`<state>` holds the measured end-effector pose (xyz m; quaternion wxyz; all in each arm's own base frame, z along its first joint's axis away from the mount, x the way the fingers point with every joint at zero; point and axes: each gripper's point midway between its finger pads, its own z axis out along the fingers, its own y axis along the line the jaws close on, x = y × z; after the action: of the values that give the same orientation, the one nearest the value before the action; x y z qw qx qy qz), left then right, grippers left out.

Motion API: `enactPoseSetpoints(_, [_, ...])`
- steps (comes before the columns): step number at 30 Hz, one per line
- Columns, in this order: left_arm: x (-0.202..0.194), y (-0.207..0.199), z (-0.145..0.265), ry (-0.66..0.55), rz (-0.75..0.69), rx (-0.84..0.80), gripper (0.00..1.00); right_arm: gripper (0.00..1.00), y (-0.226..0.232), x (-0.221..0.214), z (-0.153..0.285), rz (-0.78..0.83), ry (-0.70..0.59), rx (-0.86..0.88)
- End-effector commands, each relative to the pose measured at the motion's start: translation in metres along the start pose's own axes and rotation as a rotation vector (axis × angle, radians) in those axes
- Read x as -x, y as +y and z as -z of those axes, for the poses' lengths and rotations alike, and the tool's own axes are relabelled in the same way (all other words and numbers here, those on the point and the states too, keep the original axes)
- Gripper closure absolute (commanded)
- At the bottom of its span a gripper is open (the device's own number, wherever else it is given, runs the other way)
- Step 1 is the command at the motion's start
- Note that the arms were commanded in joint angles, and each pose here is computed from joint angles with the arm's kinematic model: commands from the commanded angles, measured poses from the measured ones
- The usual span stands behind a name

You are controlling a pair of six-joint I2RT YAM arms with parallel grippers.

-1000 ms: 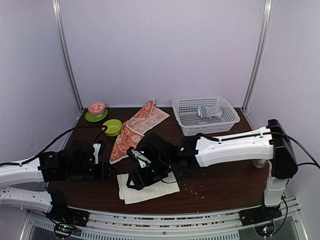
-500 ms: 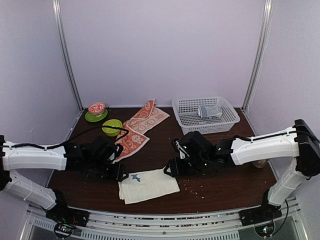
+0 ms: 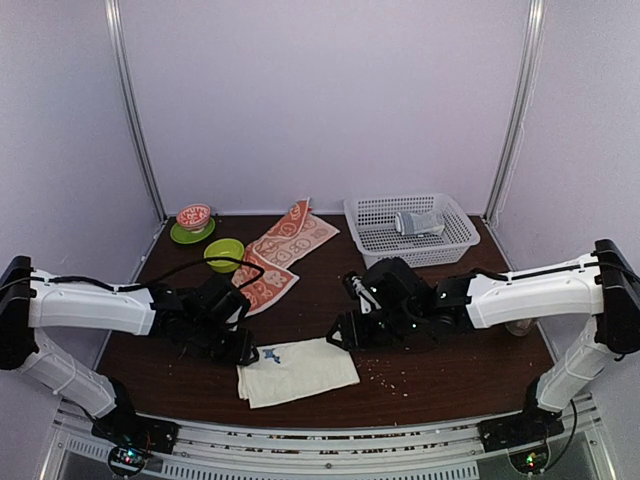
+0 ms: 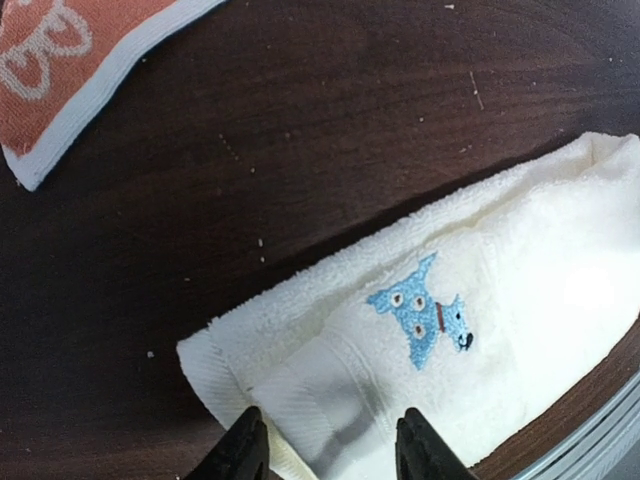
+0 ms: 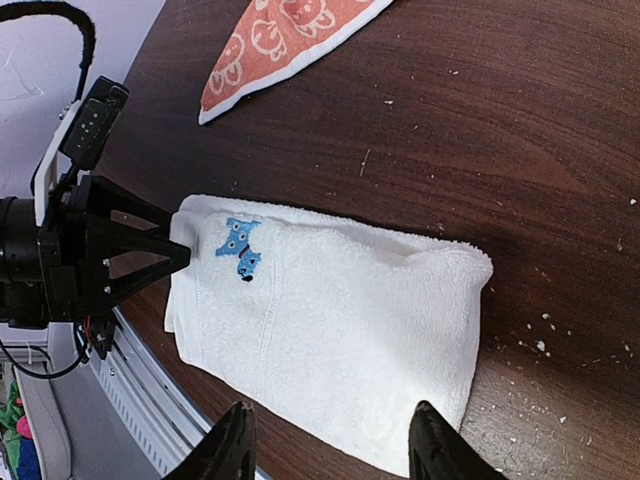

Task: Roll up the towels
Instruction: Adjust the towel at the center of the board.

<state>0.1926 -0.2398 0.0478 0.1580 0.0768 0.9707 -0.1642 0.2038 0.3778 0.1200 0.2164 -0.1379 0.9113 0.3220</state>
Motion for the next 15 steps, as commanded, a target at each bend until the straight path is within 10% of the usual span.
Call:
enactPoseSetpoints(1, [0.003,-0.004,-0.006,0.005,0.022,-0.019,0.55,0.47,0.011,0.013,0.009,0.010,-0.035,0.034])
enactPoseSetpoints(11, [0.020,-0.008,0.008,-0.093,0.039,-0.051,0.98,0.49,0.012,0.014,0.008,0.010,-0.028,0.034])
enactPoseSetpoints(15, [0.029,-0.012,0.019,-0.118,0.027,-0.052,1.00,0.49,0.009,0.012,0.005,0.010,-0.024,0.022])
